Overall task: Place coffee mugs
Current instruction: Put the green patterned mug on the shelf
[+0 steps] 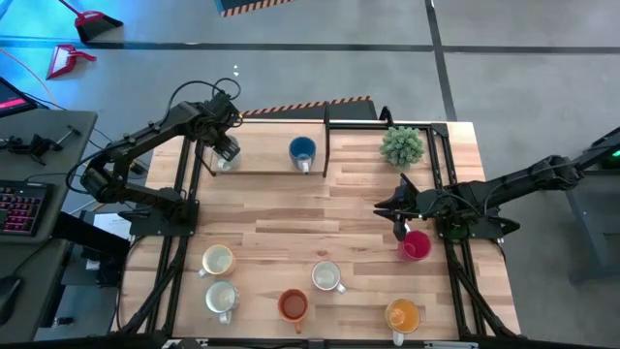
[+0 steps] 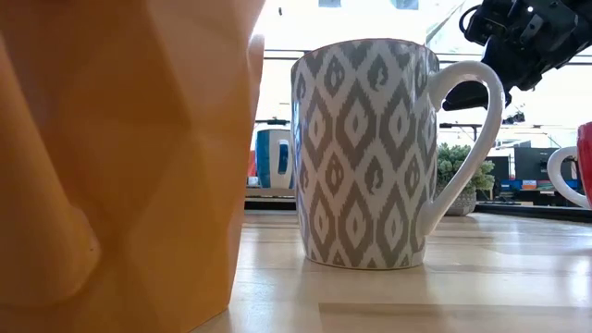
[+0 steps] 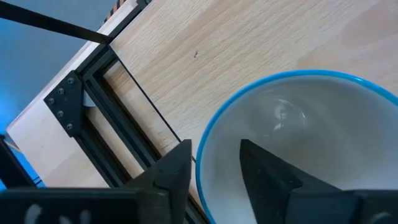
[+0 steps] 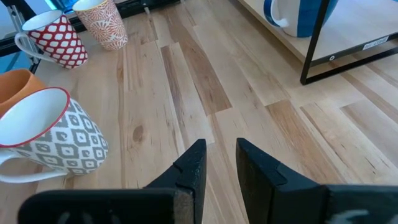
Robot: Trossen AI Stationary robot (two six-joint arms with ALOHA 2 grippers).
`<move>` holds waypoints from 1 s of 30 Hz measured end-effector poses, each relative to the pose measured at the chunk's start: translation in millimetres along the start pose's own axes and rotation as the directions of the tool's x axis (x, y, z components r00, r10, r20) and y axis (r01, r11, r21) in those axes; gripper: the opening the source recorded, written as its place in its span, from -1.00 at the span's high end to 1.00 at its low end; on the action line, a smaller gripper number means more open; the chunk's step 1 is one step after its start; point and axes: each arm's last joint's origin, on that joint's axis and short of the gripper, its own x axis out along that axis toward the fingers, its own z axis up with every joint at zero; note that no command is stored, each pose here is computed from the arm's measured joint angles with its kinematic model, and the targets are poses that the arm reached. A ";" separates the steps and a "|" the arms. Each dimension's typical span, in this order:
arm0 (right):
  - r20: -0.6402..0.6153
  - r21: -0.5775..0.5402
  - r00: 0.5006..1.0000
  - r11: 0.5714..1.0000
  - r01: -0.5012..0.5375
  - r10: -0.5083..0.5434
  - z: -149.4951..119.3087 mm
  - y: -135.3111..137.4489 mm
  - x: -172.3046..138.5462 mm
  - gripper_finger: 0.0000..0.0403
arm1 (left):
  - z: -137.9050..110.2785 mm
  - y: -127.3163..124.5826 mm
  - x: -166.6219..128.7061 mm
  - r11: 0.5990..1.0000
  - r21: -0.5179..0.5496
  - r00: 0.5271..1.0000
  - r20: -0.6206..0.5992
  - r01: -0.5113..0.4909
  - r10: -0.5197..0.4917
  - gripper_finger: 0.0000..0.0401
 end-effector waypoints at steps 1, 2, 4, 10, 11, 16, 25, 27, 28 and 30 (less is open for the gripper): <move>0.000 0.000 1.000 1.000 0.000 0.000 0.0 0.0 -0.1 0.67 | 0.0 0.0 0.0 1.000 0.000 1.000 0.000 0.000 0.000 0.32; 0.000 0.000 1.000 1.000 0.000 0.000 -0.1 0.0 0.0 0.67 | 0.0 0.0 -0.1 1.000 0.000 1.000 0.000 0.000 0.000 0.29; 0.000 -0.005 1.000 1.000 0.000 0.000 -0.1 0.0 0.0 0.67 | 1.3 0.5 -2.2 1.000 -0.001 1.000 0.007 0.000 0.000 0.26; 0.000 -0.008 1.000 1.000 0.000 0.000 -0.1 0.0 0.0 0.67 | 13.4 5.7 -23.0 1.000 -0.011 0.997 0.080 0.000 0.001 0.24; -0.001 -0.008 1.000 1.000 0.000 0.000 -0.1 -0.1 0.0 0.67 | 14.4 6.4 -26.1 1.000 -0.012 0.996 0.084 0.002 -0.001 0.24; -0.001 -0.008 1.000 1.000 0.000 0.000 -0.2 -0.1 0.0 0.67 | 14.4 6.4 -38.4 1.000 0.004 0.998 0.066 0.015 -0.015 0.24; -0.011 -0.015 1.000 1.000 0.005 -0.005 -1.1 -0.5 0.0 0.67 | 12.2 -15.1 -44.9 0.986 0.057 0.985 0.054 0.158 -0.162 0.24; -0.011 -0.015 1.000 1.000 0.005 -0.005 -1.2 -0.5 0.0 0.67 | 11.6 -20.2 -46.2 0.984 0.055 0.983 0.052 0.171 -0.174 0.24; -0.012 -0.015 1.000 1.000 0.005 -0.005 -1.2 -0.5 0.0 0.67 | 10.9 -22.2 -46.7 0.983 0.051 0.983 0.047 0.175 -0.177 0.24; -0.014 -0.016 1.000 1.000 0.006 -0.007 -1.5 -0.7 0.0 0.67 | 8.7 -25.8 -47.6 0.982 0.053 0.983 0.028 0.179 -0.180 0.24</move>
